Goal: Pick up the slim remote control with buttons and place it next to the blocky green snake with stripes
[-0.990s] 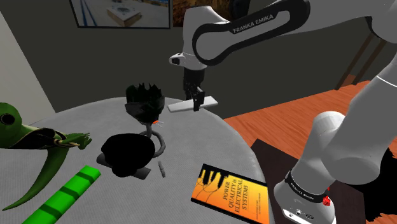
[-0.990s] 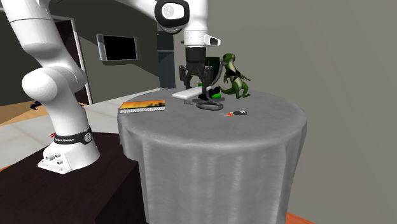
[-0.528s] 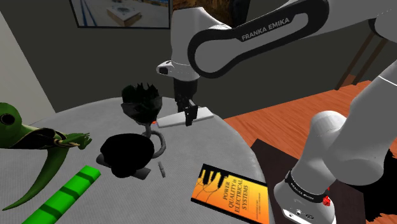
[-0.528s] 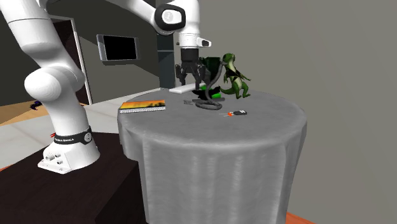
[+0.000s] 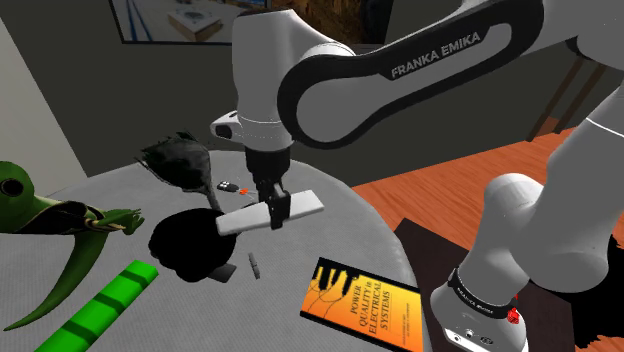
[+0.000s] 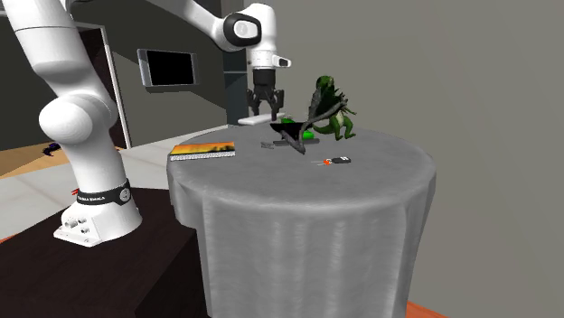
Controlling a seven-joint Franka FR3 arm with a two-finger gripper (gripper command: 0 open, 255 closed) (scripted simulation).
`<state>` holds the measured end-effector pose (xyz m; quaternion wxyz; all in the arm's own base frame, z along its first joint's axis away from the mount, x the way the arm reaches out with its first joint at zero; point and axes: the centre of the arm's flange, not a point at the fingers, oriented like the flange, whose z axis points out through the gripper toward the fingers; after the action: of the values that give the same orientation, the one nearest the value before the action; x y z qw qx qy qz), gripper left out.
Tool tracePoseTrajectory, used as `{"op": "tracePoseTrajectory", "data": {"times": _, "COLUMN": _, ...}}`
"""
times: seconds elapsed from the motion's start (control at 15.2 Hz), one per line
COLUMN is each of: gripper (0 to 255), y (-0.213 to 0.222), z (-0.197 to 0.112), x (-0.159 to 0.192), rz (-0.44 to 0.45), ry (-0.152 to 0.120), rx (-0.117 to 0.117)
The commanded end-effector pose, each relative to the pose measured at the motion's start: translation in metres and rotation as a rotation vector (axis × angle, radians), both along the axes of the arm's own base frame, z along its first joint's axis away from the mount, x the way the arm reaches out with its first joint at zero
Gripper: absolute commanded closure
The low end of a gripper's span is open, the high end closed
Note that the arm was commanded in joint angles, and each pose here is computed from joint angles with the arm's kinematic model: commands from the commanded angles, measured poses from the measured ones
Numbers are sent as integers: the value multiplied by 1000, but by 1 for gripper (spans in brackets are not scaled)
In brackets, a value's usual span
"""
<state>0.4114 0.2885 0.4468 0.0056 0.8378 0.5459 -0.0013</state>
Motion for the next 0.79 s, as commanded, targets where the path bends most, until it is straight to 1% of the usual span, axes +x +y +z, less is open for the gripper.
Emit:
{"op": "tracePoseTrajectory", "data": {"times": 0.0, "gripper": 255, "y": 25, "z": 1, "x": -11, "rz": -1, "ry": 0, "rx": 0}}
{"op": "tracePoseTrajectory", "data": {"times": 0.73, "gripper": 255, "y": 160, "z": 2, "x": -64, "rz": -1, "ry": 0, "rx": 0}}
